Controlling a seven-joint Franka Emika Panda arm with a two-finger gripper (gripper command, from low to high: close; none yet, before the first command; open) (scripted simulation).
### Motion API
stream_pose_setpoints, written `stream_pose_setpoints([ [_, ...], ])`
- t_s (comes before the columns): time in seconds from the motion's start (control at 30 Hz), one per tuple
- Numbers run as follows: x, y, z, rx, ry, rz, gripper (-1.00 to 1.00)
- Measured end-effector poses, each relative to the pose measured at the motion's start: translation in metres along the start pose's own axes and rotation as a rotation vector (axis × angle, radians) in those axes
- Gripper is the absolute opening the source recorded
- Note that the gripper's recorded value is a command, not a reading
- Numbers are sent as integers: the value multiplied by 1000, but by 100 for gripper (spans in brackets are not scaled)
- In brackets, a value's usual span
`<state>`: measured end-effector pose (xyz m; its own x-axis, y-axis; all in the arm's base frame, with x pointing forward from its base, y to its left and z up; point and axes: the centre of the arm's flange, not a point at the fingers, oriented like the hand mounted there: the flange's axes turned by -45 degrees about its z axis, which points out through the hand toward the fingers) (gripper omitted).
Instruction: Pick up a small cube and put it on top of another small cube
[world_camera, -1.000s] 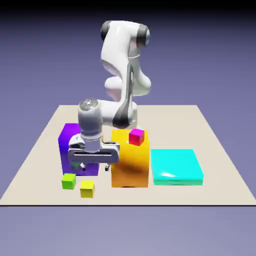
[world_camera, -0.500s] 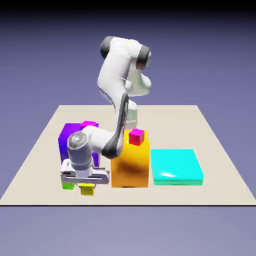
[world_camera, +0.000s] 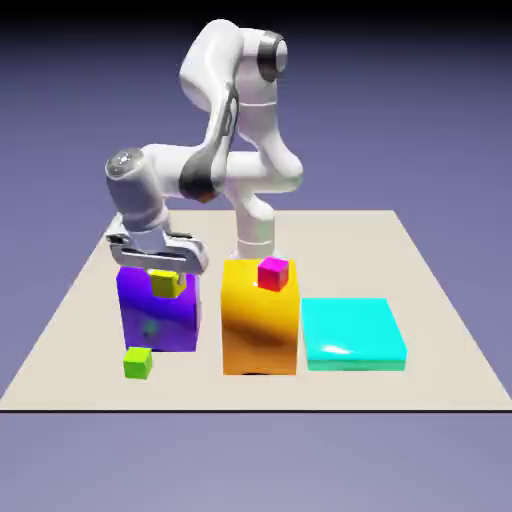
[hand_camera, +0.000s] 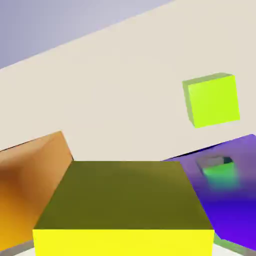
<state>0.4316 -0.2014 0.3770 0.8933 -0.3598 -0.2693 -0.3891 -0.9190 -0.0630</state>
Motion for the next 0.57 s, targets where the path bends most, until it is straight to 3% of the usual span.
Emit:
stream_pose_setpoints([
  [0.3,-93,26,-63,-12,18,187,-100],
  [0.47,-87,28,-1,-11,18,187,-100],
  [0.5,-87,28,6,-11,18,187,100],
  [0.57,-87,28,6,-14,18,187,100],
])
